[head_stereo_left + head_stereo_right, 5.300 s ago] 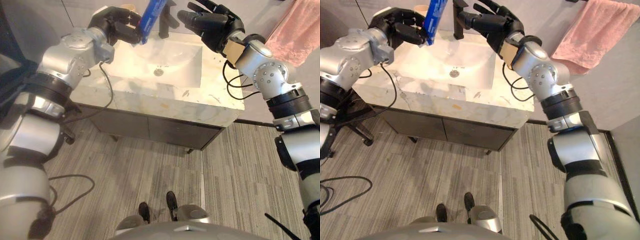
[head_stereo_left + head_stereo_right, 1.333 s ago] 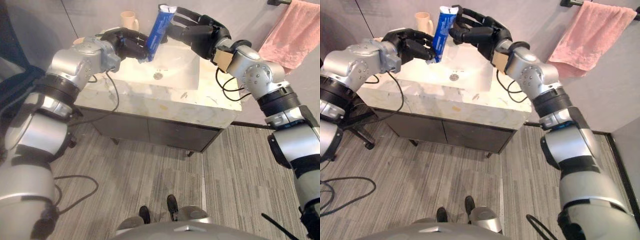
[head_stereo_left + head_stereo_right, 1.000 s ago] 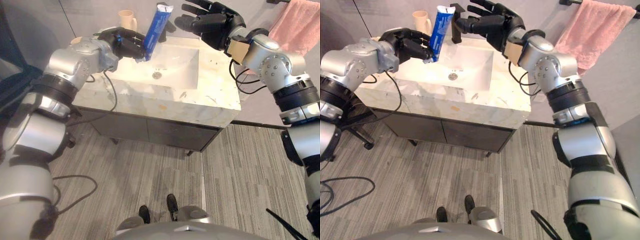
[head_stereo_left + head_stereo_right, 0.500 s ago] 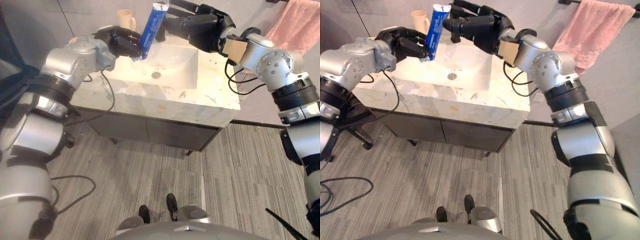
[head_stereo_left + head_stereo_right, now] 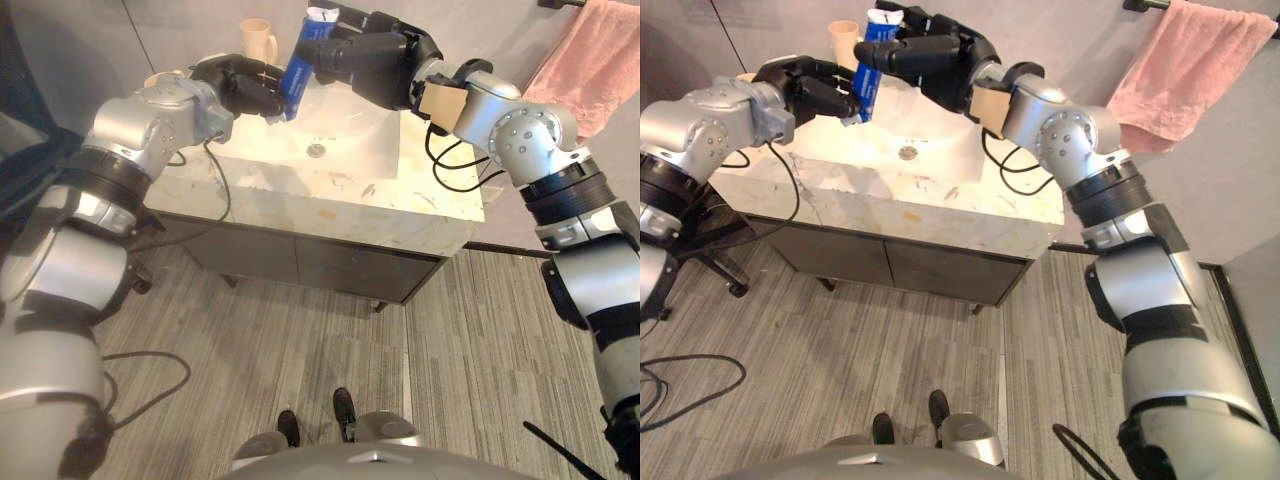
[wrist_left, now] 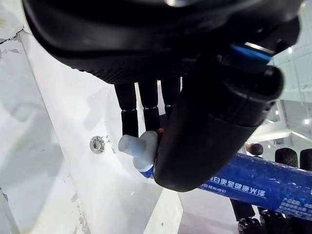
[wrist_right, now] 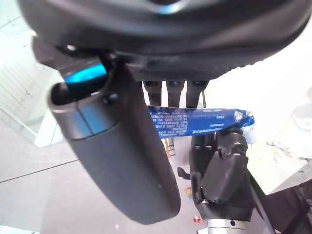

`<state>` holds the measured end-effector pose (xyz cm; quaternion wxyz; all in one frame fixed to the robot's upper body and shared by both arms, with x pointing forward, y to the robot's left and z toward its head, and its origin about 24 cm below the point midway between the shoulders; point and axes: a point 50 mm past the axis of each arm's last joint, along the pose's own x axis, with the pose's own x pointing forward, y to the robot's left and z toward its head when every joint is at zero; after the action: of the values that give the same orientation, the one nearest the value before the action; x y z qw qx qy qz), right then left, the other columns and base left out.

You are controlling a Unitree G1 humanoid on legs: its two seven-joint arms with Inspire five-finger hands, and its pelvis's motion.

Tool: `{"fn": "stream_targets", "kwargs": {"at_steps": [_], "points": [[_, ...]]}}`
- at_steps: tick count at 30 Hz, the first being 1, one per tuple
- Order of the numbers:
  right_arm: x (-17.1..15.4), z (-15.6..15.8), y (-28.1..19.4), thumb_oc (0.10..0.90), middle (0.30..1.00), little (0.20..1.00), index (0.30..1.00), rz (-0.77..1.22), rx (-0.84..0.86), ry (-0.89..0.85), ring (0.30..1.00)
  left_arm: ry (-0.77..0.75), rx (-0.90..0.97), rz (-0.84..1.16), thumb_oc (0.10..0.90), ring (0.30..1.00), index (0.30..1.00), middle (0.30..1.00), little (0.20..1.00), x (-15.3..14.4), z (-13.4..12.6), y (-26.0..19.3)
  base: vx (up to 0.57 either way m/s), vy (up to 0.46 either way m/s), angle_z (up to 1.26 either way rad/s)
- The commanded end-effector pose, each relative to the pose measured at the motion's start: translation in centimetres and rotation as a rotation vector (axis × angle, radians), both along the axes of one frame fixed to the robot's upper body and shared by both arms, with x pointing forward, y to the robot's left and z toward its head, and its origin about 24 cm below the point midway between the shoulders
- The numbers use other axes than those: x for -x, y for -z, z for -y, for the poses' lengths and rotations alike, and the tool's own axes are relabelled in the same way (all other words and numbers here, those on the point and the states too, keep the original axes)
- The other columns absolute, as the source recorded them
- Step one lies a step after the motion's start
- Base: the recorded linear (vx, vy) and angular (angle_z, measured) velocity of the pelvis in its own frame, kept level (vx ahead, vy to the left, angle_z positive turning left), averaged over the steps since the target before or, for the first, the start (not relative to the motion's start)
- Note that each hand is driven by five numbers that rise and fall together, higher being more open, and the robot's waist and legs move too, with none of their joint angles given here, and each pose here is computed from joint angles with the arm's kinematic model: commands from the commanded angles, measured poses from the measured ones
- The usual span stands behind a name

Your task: Organize the bathroom.

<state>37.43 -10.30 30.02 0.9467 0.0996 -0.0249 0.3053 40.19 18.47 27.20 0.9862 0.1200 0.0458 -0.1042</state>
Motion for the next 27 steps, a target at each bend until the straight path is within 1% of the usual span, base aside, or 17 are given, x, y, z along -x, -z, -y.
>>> {"fn": "stream_targets", "kwargs": {"at_steps": [1, 10, 20, 21, 26, 27], "points": [[0.1, -0.3, -3.4, 0.400, 0.300, 0.300, 0.300, 0.130, -0.140, -0.014, 0.300, 0.006, 0.043, 0.215, 0.400, 0.300, 0.300, 0.300, 0.300, 0.0, 0.8, -6.0, 0.00, 0.000, 0.00], [0.4, -0.5, -3.5, 0.400, 0.300, 0.300, 0.300, 0.132, -0.148, -0.036, 0.300, 0.006, 0.048, 0.208, 0.400, 0.300, 0.300, 0.300, 0.300, 0.1, 0.6, -6.0, 0.00, 0.000, 0.00], [0.3, -0.6, -3.1, 0.400, 0.300, 0.300, 0.300, 0.131, -0.144, -0.018, 0.300, 0.009, 0.047, 0.197, 0.400, 0.300, 0.300, 0.300, 0.300, 0.0, 0.7, -5.6, 0.00, 0.000, 0.00], [0.2, -0.3, -3.1, 0.400, 0.300, 0.300, 0.300, 0.135, -0.140, -0.010, 0.300, 0.002, 0.048, 0.196, 0.800, 0.900, 0.900, 0.900, 0.900, 0.0, 0.7, -5.5, 0.00, 0.000, 0.00], [0.1, 0.1, -3.3, 0.400, 0.300, 0.300, 0.300, 0.147, -0.141, 0.006, 0.300, 0.017, 0.067, 0.206, 0.800, 0.900, 0.900, 0.900, 0.900, 0.0, 0.8, -5.6, 0.01, -0.002, 0.00], [0.1, 0.6, -3.4, 0.400, 0.300, 0.300, 0.300, 0.151, -0.144, 0.017, 0.300, 0.017, 0.093, 0.224, 0.800, 0.900, 0.900, 0.900, 0.900, 0.1, 0.8, -5.9, 0.00, 0.000, 0.00]]}}
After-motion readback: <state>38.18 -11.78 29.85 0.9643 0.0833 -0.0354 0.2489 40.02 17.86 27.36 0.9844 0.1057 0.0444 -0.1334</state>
